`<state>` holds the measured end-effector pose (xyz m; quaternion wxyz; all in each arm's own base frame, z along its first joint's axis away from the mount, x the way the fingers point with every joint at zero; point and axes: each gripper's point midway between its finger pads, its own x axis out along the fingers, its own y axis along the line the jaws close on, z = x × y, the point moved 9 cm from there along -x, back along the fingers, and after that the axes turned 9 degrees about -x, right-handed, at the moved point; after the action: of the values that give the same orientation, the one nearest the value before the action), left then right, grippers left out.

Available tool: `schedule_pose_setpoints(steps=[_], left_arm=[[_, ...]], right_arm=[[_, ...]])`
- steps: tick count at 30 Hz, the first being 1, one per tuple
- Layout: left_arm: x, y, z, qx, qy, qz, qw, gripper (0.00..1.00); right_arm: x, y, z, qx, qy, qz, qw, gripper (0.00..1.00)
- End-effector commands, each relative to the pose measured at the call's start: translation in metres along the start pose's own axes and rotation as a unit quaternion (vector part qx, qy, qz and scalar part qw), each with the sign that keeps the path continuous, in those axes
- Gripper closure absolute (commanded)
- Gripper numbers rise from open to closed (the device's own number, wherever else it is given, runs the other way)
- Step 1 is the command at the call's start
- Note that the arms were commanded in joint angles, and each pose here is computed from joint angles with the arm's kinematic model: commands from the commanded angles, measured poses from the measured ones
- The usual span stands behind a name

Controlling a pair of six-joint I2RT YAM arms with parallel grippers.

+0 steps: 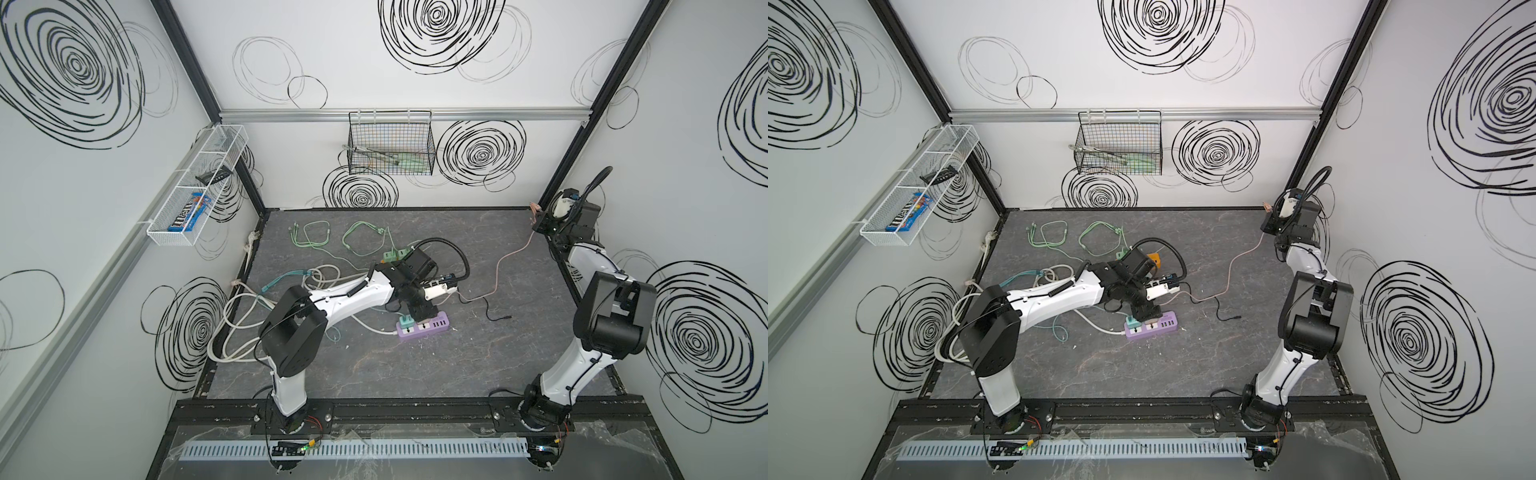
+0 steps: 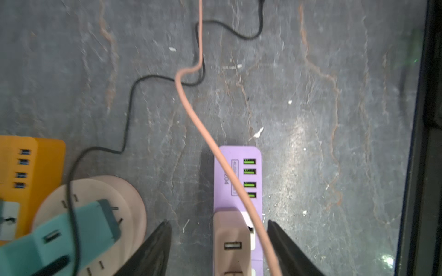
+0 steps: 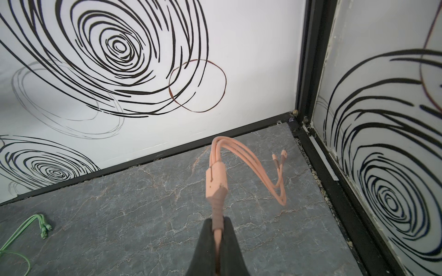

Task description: Insert the plug

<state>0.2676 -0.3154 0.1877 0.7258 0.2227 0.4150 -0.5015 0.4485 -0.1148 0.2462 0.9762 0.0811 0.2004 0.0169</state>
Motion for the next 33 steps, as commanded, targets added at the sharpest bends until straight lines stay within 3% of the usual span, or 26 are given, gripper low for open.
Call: schedule_pose_setpoints(steps=[1,5,8,9,12,15,17,21,25,27,30,33], left_arm=[[-0.042,-0.008,0.021,0.026,-0.046,0.008,0.999,0.26],[-0.077,-0.011,0.023,0.028,-0.098,0.026,0.995,0.16],[-0.106,-0.001,0.020,-0.001,-0.169,0.074,0.983,0.06],[-0.116,0.004,0.018,-0.015,-0.200,0.101,0.974,0.02],[-0.138,0.025,0.008,-0.075,-0.266,0.194,0.941,0.04],[-0.155,0.050,-0.009,-0.165,-0.310,0.303,0.886,0.04],[-0.162,0.064,-0.024,-0.222,-0.322,0.367,0.844,0.04],[-0.169,0.089,-0.060,-0.314,-0.338,0.452,0.763,0.04],[-0.174,0.108,-0.092,-0.375,-0.364,0.501,0.690,0.04],[-0.179,0.115,-0.107,-0.390,-0.384,0.525,0.653,0.04],[-0.187,0.122,-0.129,-0.398,-0.403,0.560,0.605,0.04],[-0.191,0.129,-0.154,-0.408,-0.394,0.597,0.567,0.04]], right_arm=[[-0.005,0.016,0.006,-0.009,-0.016,0.021,1.000,1.00],[0.005,0.034,0.002,-0.017,-0.012,0.052,0.998,1.00],[0.016,0.051,-0.004,-0.023,-0.009,0.084,0.996,1.00],[0.020,0.057,-0.006,-0.027,-0.006,0.093,0.995,1.00],[0.031,0.077,-0.011,-0.040,0.000,0.119,0.992,1.00],[0.042,0.090,-0.016,-0.052,0.004,0.115,0.992,0.98],[0.047,0.092,-0.018,-0.051,0.007,0.093,0.994,0.86],[0.043,0.090,-0.017,-0.044,0.008,0.051,0.998,0.47],[0.028,0.084,-0.018,-0.036,0.009,0.000,0.999,0.30],[0.015,0.082,-0.019,-0.032,0.008,-0.023,0.999,0.02],[-0.009,0.078,-0.027,-0.023,0.002,-0.062,0.998,0.03],[-0.033,0.073,-0.041,-0.019,-0.009,-0.101,0.995,0.03]])
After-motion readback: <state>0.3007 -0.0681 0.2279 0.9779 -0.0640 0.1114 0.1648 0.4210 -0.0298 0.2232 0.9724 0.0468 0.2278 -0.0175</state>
